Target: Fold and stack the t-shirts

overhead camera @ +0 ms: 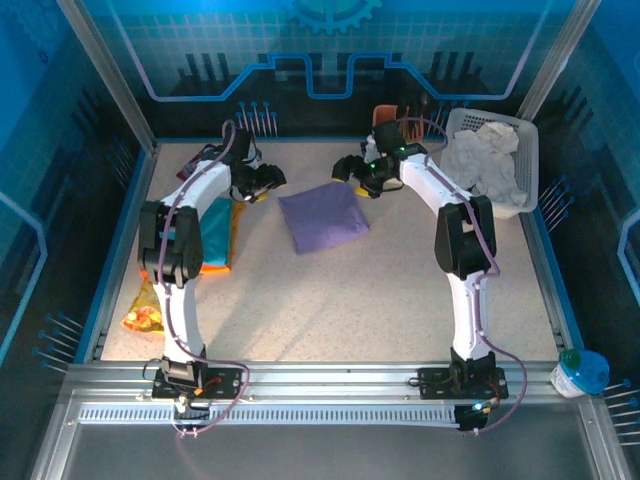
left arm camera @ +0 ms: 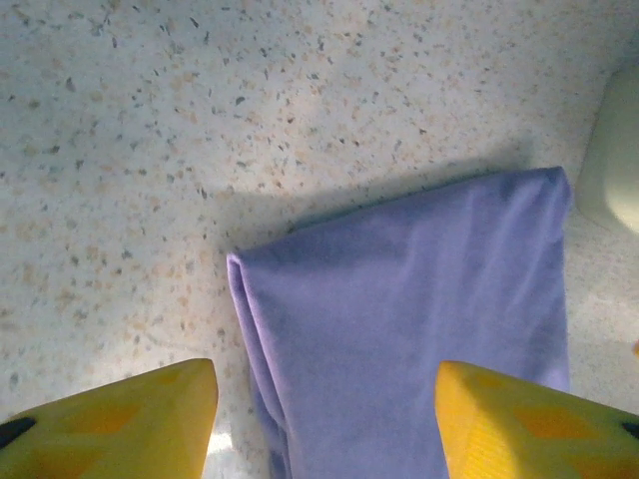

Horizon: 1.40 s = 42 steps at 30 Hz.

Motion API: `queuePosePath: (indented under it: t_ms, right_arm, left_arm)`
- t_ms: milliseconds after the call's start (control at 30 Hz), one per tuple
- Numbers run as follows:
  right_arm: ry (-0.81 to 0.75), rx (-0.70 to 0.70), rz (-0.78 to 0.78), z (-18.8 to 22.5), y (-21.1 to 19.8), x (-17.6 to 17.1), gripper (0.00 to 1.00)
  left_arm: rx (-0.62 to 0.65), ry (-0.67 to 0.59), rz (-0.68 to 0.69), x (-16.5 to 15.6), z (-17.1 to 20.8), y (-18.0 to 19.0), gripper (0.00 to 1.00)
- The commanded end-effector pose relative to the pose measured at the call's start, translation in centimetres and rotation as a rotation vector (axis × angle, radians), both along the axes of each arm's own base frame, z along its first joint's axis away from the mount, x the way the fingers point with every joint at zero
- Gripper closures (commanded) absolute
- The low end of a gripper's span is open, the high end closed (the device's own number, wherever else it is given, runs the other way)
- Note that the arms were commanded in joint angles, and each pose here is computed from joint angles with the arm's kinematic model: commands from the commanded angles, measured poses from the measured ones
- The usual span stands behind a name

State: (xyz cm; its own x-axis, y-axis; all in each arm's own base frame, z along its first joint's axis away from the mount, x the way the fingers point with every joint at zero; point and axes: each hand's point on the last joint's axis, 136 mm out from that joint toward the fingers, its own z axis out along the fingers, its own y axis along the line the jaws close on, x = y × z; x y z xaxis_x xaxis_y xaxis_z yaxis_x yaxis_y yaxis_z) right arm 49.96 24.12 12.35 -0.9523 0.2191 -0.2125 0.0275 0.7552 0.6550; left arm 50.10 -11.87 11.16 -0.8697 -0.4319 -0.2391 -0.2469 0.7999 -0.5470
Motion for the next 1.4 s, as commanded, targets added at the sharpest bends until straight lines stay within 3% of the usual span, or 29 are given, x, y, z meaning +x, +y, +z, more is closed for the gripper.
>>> queuePosePath:
  t_ms: [0, 267, 500, 633, 900, 1233, 1367]
  right_arm:
    - [-0.07, 0.059, -0.001, 4.0, -0.7, -1.6, 0.15]
    - [-0.021, 0.21, -0.017, 3.1, 1.6, -4.5, 0.14]
    - [0.056, 0.3, -0.042, -1.3, 3.5, -4.8, 0.14]
    - [0.103, 0.288, -0.058, -4.7, 3.4, -5.7, 0.15]
    - [0.194, 0.201, -0.098, -10.9, 0.9, -9.5, 0.16]
    - [0.213, 0.226, -0.147, -12.2, -0.6, -13.8, 0.17]
    - [0.227, 0.236, -0.173, -12.8, -1.1, -16.6, 0.17]
  left_arm:
    - [-0.073, -0.065, -0.018, -2.5, 5.5, -2.5, 0.4]
    - [-0.238, -0.063, -0.064, -7.2, 6.1, -11.0, 0.44]
    - [-0.274, 0.055, -0.032, -7.2, -0.1, -13.1, 0.47]
    - [-0.269, 0.14, -0.013, -7.8, -4.5, -13.2, 0.49]
    - [-0.143, 0.265, -0.026, -11.2, -11.2, -11.1, 0.51]
    - [-0.104, 0.322, -0.135, -15.7, -12.9, -9.9, 0.54]
    - [-0.145, 0.346, -0.2, -18.3, -12.9, -10.2, 0.55]
